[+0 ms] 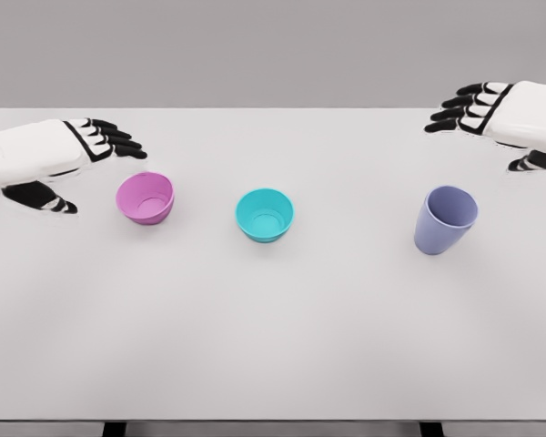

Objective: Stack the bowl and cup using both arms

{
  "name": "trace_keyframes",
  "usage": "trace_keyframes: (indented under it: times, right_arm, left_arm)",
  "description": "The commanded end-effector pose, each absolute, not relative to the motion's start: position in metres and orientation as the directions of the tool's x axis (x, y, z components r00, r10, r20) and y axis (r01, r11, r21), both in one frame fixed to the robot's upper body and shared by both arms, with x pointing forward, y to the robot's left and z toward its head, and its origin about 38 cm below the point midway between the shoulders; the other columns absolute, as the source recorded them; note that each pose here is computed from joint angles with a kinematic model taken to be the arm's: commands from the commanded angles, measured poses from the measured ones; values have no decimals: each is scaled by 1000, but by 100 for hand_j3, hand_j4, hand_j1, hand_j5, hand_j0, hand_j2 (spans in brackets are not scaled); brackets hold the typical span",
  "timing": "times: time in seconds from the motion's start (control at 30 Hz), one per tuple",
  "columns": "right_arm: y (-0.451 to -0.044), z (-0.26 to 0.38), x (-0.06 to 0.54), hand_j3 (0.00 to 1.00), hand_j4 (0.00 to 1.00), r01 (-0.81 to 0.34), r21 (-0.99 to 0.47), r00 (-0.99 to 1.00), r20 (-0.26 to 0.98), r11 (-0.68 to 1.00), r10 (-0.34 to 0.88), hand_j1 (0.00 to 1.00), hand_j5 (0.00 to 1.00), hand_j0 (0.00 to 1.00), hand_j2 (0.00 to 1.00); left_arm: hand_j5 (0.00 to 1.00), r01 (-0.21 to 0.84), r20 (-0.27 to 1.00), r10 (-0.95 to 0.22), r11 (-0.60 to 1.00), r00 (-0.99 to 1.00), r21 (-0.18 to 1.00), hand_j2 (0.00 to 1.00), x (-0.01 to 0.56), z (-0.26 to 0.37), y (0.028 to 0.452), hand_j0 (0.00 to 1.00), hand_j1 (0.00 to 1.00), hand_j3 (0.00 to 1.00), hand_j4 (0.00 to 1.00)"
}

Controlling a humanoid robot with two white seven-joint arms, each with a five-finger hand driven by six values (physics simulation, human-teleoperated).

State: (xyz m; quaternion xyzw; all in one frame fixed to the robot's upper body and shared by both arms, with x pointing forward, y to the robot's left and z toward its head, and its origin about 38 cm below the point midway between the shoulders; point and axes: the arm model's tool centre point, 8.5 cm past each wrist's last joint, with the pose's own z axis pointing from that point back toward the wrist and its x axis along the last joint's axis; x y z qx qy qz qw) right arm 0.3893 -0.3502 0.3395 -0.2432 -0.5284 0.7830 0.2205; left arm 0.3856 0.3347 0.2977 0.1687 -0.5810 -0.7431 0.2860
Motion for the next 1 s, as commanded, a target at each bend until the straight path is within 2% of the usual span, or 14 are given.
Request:
trace_keyframes:
  times: [0.0,0.1,0.27,0.4,0.83,0.97]
  right_arm:
    - [-358,359,388,100,100,-44,-945,-762,-177,-323,623,100,100,100,100]
    - [-359,361,388,100,100,-43,-944,-761,-181,-327,623,100,100,100,100]
    - [-359,359,388,100,100,-48,-944,-761,-177,-326,625,100,100,100,100]
    - [-358,355,389,100,100,-54,-946,-763,-168,-321,624,100,100,100,100]
    - [-361,353,388,100,100,-66,-943,-760,-164,-326,629,100,100,100,100]
    - [-361,351,388,100,100,-70,-944,-761,-160,-324,629,100,100,100,100]
  left_arm:
    - [100,323,152,-672,-136,-724,936,100,389,284,329,100,100,100,100]
    - [100,398,186,-714,-140,-675,907,100,410,268,298,100,100,100,100]
    - [100,440,201,-783,-102,-589,892,100,421,268,295,100,100,100,100]
    - [100,478,167,-761,-206,-627,854,100,431,254,274,100,100,100,100]
    - [100,516,177,-755,-240,-632,822,100,430,235,266,100,100,100,100]
    - [100,556,178,-814,-201,-552,807,100,437,229,276,100,100,100,100]
